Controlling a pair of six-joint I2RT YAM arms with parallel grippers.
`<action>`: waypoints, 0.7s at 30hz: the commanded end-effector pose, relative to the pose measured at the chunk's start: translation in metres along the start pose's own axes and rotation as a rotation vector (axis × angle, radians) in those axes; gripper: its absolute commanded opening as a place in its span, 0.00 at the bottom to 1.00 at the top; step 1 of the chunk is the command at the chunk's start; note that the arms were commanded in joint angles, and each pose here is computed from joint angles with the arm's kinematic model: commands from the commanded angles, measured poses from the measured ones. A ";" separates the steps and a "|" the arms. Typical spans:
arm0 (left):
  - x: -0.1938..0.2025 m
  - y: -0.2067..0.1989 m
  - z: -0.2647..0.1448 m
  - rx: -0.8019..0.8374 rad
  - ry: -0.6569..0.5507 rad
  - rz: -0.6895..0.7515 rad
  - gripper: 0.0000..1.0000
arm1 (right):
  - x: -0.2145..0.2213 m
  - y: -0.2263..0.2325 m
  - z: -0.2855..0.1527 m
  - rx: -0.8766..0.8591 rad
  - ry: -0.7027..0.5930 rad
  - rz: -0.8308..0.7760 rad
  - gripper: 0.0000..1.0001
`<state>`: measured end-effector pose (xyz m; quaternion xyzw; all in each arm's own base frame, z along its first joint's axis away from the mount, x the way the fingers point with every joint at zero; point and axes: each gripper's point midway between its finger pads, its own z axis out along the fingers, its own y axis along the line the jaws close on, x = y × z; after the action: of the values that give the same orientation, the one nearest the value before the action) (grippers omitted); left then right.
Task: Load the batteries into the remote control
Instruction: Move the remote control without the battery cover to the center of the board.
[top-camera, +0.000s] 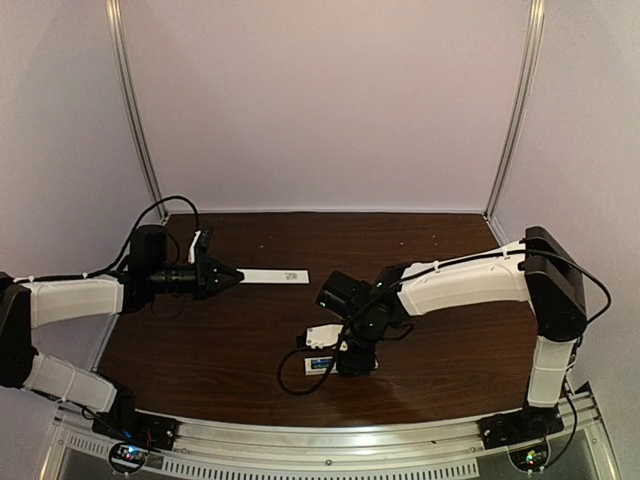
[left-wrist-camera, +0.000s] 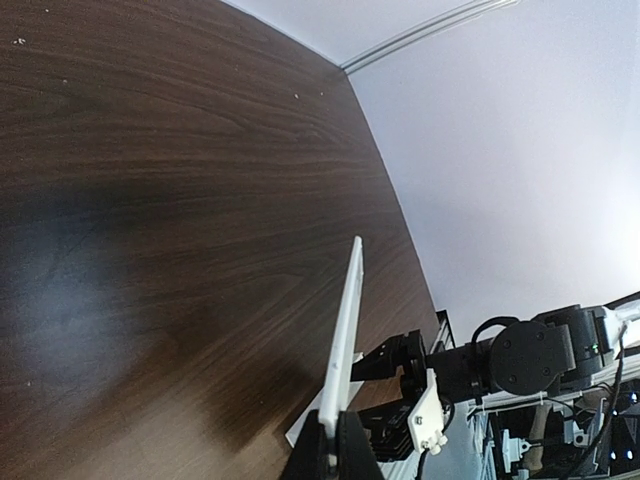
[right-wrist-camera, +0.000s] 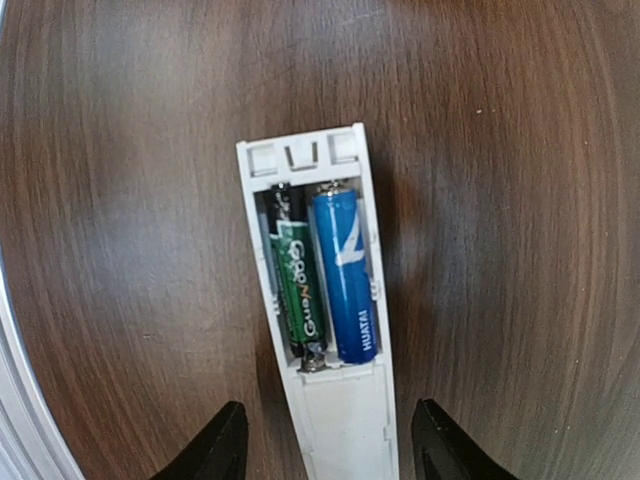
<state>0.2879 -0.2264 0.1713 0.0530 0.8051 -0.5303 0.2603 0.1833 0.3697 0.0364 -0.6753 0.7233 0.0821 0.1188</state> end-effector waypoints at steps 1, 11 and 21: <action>-0.007 -0.003 -0.002 0.005 -0.020 0.032 0.00 | -0.008 -0.004 0.002 0.015 0.003 -0.009 0.53; -0.002 0.005 0.002 -0.008 0.003 0.022 0.00 | 0.005 -0.034 0.013 0.060 0.035 0.077 0.24; 0.003 0.013 0.011 0.006 0.053 0.013 0.00 | 0.005 -0.066 0.004 0.137 -0.009 0.102 0.30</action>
<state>0.2880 -0.2284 0.1466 0.0516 0.8192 -0.5224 0.2308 0.2216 0.3700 0.0335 -0.6425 0.7502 0.0706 0.1394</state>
